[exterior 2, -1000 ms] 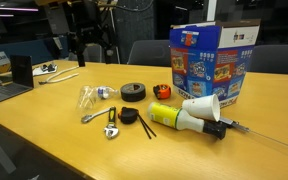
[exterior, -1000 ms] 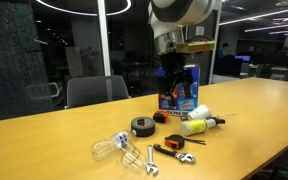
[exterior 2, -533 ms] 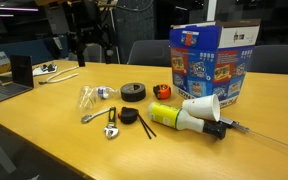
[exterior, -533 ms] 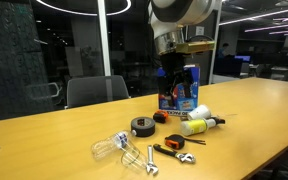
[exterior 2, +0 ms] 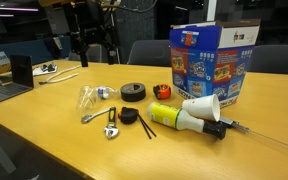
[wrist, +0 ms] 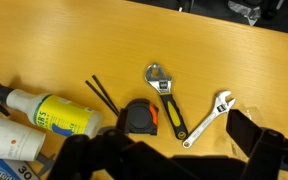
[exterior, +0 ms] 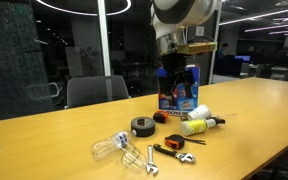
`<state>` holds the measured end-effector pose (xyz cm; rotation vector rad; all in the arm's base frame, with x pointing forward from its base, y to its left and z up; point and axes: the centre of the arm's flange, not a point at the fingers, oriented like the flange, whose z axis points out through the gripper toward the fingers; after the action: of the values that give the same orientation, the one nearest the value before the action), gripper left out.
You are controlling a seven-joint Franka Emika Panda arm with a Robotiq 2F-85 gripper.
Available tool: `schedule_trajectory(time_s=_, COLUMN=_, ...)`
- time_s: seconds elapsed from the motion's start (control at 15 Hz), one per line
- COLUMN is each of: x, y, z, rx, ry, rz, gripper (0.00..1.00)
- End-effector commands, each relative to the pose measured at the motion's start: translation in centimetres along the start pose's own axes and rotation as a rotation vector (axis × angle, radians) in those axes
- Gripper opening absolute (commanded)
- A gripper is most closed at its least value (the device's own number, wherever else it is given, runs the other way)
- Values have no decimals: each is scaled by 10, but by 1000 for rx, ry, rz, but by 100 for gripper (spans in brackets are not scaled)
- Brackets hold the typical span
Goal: Put the yellow object into the blue box
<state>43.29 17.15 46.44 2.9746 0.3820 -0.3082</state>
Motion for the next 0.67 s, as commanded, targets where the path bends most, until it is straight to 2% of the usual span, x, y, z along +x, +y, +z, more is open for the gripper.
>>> schedule_trajectory(time_s=0.0, x=2, y=25, z=-3, rx=2, ry=48, rz=98, gripper=100)
schedule_trajectory(time_s=0.4, x=14, y=95, z=28, rx=-34, ry=-35, rz=434, gripper=100)
schedule_trajectory(time_s=0.6, x=25, y=114, z=51, rx=-31, ry=-86, rz=600, gripper=100)
